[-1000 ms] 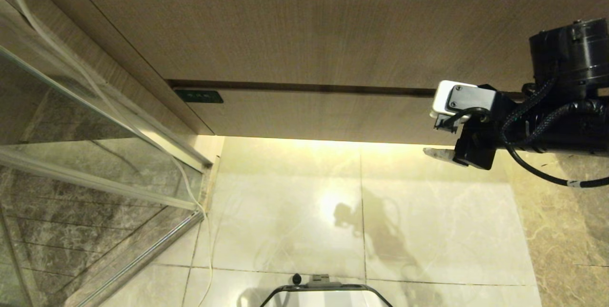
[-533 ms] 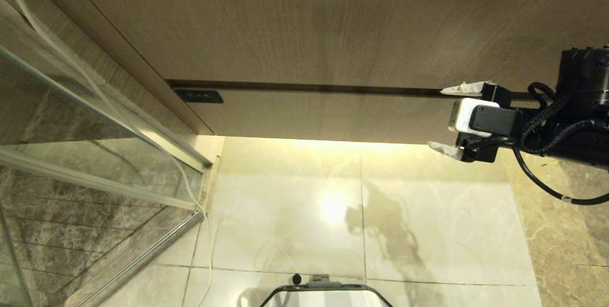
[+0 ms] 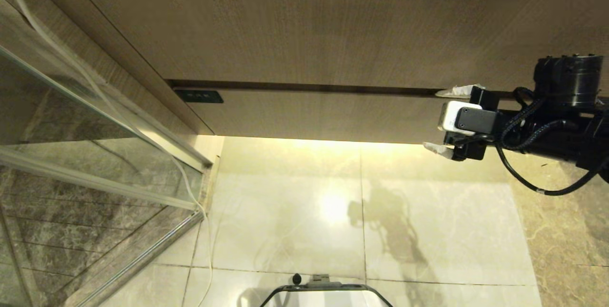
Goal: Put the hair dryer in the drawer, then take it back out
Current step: Pull open the drawer
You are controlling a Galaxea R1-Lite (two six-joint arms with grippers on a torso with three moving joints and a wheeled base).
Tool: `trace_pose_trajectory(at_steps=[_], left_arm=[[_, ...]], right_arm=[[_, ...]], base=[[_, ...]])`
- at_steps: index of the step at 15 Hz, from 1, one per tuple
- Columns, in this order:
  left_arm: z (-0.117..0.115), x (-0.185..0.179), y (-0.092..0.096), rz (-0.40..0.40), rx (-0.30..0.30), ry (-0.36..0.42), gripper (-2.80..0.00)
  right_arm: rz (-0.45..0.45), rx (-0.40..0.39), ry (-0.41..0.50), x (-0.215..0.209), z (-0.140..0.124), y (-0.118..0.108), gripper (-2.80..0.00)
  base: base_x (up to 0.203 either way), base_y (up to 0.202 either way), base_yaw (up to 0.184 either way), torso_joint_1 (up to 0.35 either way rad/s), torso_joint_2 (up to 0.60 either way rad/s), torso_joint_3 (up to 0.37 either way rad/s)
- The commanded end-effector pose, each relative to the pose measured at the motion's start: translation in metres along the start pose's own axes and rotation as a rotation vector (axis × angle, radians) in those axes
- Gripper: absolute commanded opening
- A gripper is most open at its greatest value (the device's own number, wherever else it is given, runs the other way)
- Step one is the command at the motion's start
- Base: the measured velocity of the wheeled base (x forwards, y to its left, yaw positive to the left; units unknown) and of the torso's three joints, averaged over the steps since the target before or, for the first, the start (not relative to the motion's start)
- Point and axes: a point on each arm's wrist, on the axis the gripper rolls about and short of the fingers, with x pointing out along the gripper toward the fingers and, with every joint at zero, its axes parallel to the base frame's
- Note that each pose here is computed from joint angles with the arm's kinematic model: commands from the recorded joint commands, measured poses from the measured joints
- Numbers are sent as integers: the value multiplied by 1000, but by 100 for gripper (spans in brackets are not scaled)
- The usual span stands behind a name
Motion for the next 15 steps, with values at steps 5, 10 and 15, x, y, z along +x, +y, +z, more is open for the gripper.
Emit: trace_pose_trajectory(at_steps=[5, 10, 15], left_arm=[[0, 0, 0, 0, 0, 2, -280], [0, 0, 0, -1, 0, 1, -280], [0, 0, 0, 0, 0, 0, -280]], right_arm=[[11, 3, 23, 31, -11, 0, 0], [8, 5, 32, 50, -19, -3, 0], [-46, -8, 13, 61, -23, -5, 0]], base=[[0, 0, 0, 0, 0, 0], [0, 0, 0, 0, 0, 0], [0, 0, 0, 0, 0, 0]])
